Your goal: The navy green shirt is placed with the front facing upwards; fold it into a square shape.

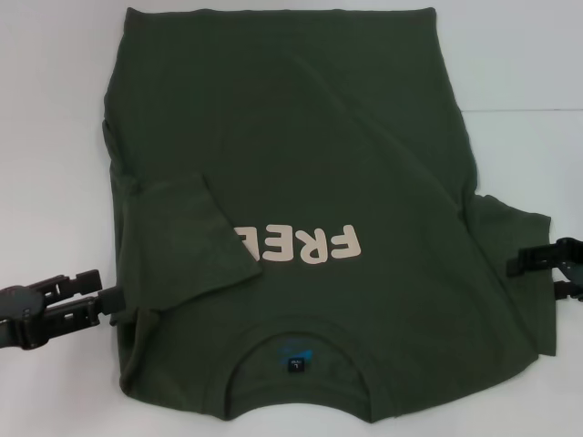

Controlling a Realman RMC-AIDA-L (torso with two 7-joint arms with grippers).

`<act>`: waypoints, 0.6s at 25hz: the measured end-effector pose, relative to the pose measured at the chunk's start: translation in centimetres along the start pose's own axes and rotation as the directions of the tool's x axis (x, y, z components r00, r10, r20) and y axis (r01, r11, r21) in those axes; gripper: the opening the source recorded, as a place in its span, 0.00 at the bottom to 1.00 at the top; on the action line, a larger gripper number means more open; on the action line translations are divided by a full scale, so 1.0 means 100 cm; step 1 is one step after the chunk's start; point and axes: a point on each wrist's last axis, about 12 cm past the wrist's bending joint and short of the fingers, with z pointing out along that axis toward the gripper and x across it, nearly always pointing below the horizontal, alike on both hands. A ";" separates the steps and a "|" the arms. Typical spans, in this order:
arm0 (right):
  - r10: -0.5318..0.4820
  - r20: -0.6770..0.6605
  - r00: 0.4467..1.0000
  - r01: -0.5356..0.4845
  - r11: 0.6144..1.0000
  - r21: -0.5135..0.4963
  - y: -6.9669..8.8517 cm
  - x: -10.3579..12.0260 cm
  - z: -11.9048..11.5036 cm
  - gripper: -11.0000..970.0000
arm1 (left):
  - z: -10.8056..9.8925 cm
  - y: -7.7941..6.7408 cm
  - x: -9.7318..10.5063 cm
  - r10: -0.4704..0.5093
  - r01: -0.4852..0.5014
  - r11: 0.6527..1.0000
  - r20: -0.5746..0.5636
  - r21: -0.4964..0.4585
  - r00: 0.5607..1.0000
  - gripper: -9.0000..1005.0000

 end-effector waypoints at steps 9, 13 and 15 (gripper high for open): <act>0.005 0.001 1.000 -0.005 1.000 -0.002 0.000 0.001 0.002 0.90 | 0.001 0.000 -0.001 0.004 -0.004 1.000 0.000 0.002 1.000 0.81; 0.007 0.002 1.000 -0.007 1.000 -0.003 -0.001 0.000 0.000 0.91 | 0.001 0.000 -0.001 0.005 -0.005 1.000 0.000 0.003 1.000 0.81; 0.005 0.000 1.000 -0.005 1.000 0.000 -0.002 0.000 0.000 0.91 | 0.001 0.000 -0.001 0.006 -0.006 1.000 0.000 0.003 1.000 0.81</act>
